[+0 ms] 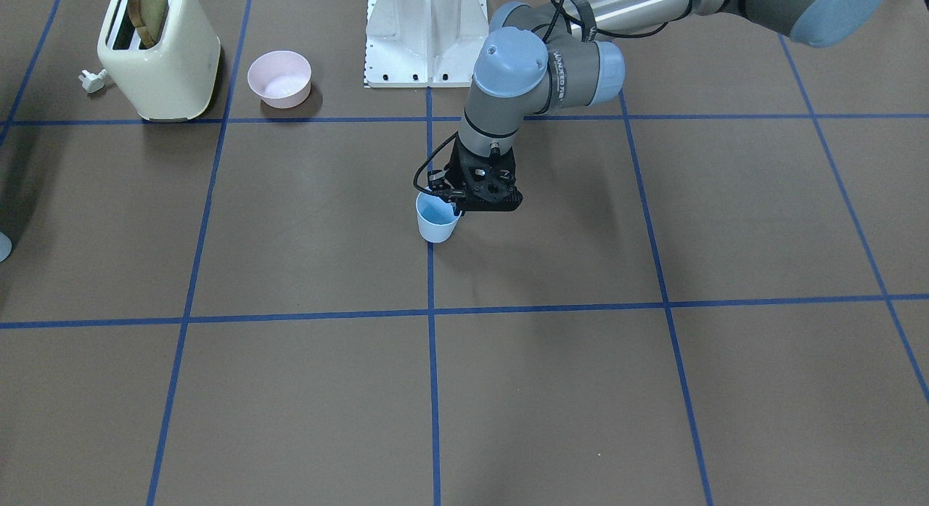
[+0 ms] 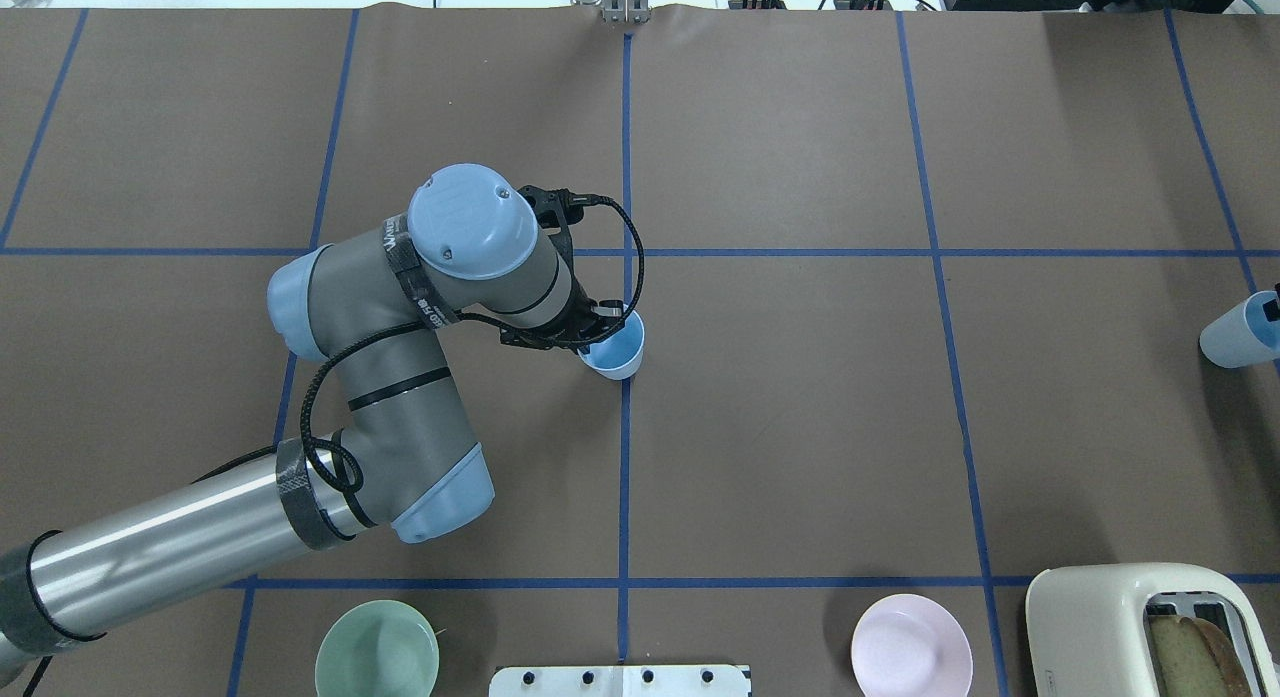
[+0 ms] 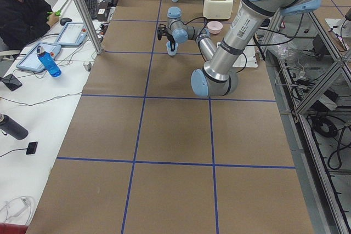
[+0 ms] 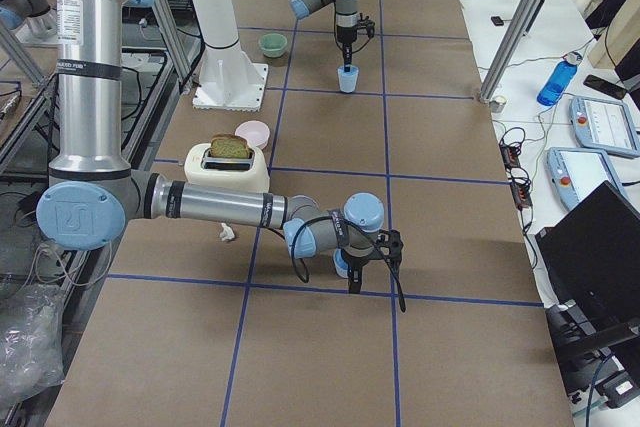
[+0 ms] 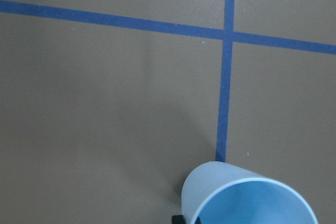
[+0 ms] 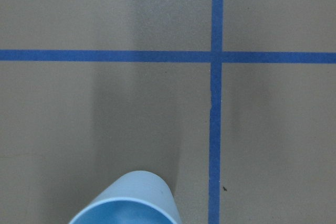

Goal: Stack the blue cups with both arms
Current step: 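Set the cup upright and open the left gripper, then withdraw the left gripper while the right gripper lifts the other blue cup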

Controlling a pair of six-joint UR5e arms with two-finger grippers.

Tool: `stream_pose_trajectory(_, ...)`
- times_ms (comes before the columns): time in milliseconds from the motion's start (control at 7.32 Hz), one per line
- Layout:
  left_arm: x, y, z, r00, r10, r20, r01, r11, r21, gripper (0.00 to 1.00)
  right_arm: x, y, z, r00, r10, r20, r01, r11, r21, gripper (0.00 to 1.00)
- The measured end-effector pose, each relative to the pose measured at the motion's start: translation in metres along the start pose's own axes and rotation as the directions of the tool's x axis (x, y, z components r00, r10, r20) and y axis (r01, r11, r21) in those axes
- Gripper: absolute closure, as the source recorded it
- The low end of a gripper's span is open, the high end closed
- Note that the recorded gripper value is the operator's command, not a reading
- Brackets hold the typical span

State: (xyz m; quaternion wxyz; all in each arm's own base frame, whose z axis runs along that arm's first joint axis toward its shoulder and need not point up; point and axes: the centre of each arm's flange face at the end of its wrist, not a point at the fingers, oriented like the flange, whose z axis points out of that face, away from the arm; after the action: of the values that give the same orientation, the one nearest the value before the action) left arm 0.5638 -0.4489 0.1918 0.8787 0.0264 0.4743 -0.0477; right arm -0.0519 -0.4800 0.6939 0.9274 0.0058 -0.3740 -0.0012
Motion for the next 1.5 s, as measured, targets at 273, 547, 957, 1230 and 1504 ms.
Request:
stream_pose_trajectory(273, 0.0, 0.003, 0.002, 0.999, 0.015, -0.036, -0.015, 1.0, 0.006, 0.02, 0.0, -0.001, 0.0, 1.0, 0.0, 0.001, 0.0, 1.0, 0.0, 0.01)
stream_pose_trajectory(547, 0.002, 0.004, -0.001, 0.998, 0.026, -0.055, -0.025, 1.0, 0.011, 0.02, -0.003, -0.002, -0.002, 1.0, 0.0, 0.003, 0.0, 1.0, 0.004, 0.5)
stream_pose_trajectory(957, -0.01, 0.008, -0.032, 0.994, 0.04, -0.098, -0.039, 0.999, 0.019, 0.02, -0.019, -0.013, -0.003, 0.997, 0.078, 0.011, -0.078, 0.997, 0.01, 1.0)
stream_pose_trajectory(1230, -0.032, -0.011, -0.065, 0.991, 0.023, -0.133, -0.024, 1.0, -0.008, 0.02, -0.024, -0.015, -0.002, 0.996, 0.086, 0.015, -0.086, 0.996, 0.023, 1.0)
stream_pose_trajectory(1504, -0.074, -0.042, -0.097, 0.988, 0.048, -0.145, -0.051, 0.999, -0.012, 0.02, -0.028, -0.017, -0.004, 0.997, 0.066, 0.031, -0.067, 0.997, 0.048, 1.0)
